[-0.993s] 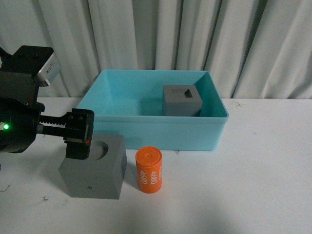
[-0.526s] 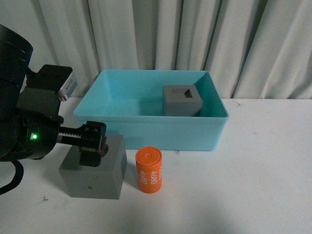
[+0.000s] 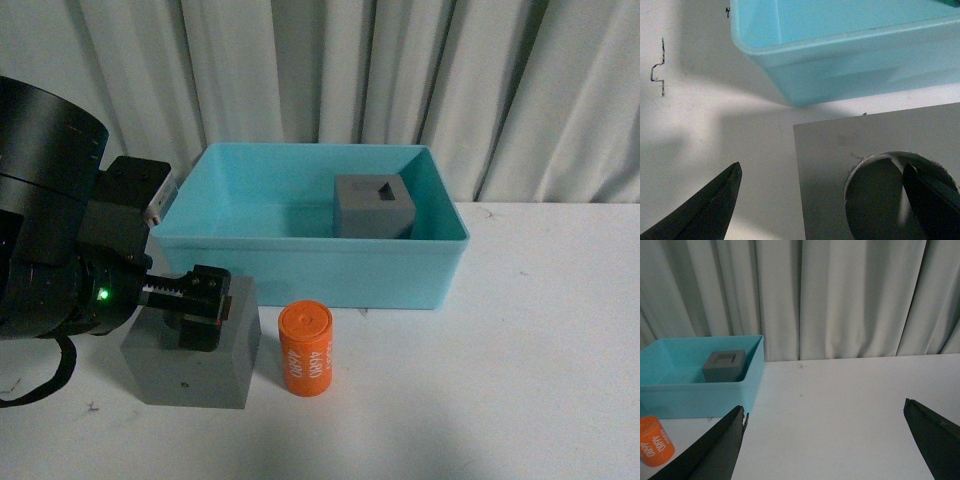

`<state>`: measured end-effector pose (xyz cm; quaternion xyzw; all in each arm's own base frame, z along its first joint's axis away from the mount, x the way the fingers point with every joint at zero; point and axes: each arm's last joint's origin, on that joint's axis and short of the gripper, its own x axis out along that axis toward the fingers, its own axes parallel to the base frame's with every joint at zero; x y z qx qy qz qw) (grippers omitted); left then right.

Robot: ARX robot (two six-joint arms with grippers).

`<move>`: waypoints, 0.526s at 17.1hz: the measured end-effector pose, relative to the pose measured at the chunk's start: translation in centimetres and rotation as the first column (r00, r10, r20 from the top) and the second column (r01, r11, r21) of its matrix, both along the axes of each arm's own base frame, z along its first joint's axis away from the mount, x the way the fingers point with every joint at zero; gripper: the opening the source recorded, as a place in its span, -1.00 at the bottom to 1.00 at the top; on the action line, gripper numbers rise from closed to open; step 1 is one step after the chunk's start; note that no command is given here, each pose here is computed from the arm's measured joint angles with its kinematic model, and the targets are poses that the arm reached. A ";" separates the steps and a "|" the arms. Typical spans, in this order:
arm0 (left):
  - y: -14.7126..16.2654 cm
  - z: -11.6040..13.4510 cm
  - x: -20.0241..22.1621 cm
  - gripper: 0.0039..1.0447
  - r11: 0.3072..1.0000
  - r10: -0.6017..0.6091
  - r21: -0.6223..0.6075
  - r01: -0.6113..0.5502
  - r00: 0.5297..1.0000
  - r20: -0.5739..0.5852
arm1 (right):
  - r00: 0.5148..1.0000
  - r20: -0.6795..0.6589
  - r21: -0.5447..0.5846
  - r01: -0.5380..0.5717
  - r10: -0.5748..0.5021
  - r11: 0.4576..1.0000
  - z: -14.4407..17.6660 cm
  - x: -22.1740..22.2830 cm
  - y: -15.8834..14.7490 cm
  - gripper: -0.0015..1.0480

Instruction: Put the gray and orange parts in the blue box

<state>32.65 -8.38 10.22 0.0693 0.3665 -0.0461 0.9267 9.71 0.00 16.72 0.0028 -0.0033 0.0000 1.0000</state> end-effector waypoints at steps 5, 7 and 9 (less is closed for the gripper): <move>-0.3 -0.3 0.2 0.19 1.000 -0.013 -0.003 0.013 1.000 -0.003 | 1.000 0.000 0.000 0.000 0.000 1.000 0.0 0.0 0.0 0.87; -0.2 -0.4 0.2 -0.28 1.000 -0.010 0.001 0.010 1.000 -0.006 | 1.000 0.000 0.000 0.000 0.000 1.000 0.0 0.0 0.0 0.87; -0.3 -0.2 0.3 -0.54 1.000 -0.012 -0.006 0.012 1.000 -0.006 | 1.000 0.000 0.000 0.000 0.000 1.000 0.0 0.0 0.0 0.87</move>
